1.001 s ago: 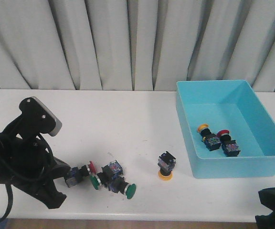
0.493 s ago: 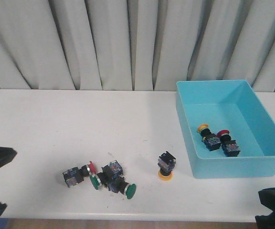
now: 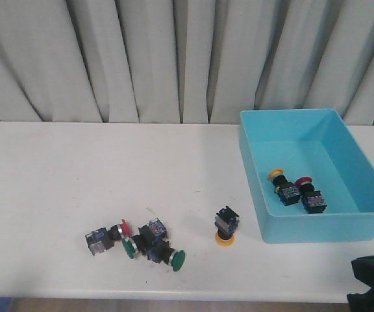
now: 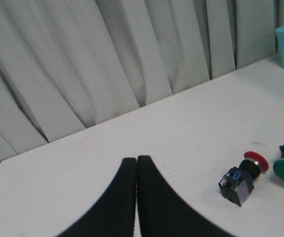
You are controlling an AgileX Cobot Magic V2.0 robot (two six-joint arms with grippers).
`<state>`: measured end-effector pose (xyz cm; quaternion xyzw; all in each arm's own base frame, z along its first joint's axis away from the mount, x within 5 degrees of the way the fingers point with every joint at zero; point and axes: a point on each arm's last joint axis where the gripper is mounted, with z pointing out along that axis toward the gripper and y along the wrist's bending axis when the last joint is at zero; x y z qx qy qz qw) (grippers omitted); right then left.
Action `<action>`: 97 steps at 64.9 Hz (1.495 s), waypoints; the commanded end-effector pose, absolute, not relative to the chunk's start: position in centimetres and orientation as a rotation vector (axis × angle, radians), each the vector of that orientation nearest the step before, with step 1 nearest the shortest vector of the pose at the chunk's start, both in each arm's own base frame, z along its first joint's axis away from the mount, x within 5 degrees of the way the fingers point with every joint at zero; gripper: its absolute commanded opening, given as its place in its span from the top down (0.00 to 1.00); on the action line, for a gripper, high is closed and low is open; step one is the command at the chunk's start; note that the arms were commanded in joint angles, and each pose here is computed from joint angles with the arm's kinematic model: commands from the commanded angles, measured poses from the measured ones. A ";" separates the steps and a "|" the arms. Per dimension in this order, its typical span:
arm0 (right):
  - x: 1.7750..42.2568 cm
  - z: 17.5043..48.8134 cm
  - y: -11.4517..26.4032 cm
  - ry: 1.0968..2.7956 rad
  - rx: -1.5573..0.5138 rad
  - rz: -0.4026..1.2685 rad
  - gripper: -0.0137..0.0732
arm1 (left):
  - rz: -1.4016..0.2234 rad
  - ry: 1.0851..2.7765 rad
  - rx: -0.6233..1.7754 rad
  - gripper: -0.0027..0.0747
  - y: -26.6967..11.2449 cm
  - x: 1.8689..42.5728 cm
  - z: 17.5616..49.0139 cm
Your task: Pick red and yellow buttons and place in box
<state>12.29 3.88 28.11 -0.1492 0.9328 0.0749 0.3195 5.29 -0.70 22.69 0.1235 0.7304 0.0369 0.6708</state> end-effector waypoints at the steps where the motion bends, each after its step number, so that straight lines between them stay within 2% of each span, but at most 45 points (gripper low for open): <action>1: 12.6 29.2 4.0 2.379 -0.384 0.204 0.85 | 0.055 1.496 0.202 0.97 -0.5 4.8 23.5; 7: 12.6 29.2 4.0 2.382 -0.385 0.204 0.85 | 0.050 1.479 0.166 0.97 -0.4 5.0 22.7; 12: 12.6 29.2 4.0 2.382 -0.385 0.204 0.85 | -0.020 1.471 0.091 0.97 -0.4 5.2 22.0; 22: 12.6 29.2 4.0 2.382 -0.385 0.204 0.85 | -0.046 1.389 0.101 0.97 -0.6 5.6 19.9; 38: 12.6 29.2 4.0 2.382 -0.385 0.204 0.85 | -0.019 1.371 0.095 0.97 -0.5 5.6 20.3; 97: 12.6 29.2 4.0 2.382 -0.385 0.204 0.85 | -0.041 1.475 0.080 0.97 -0.5 5.7 19.4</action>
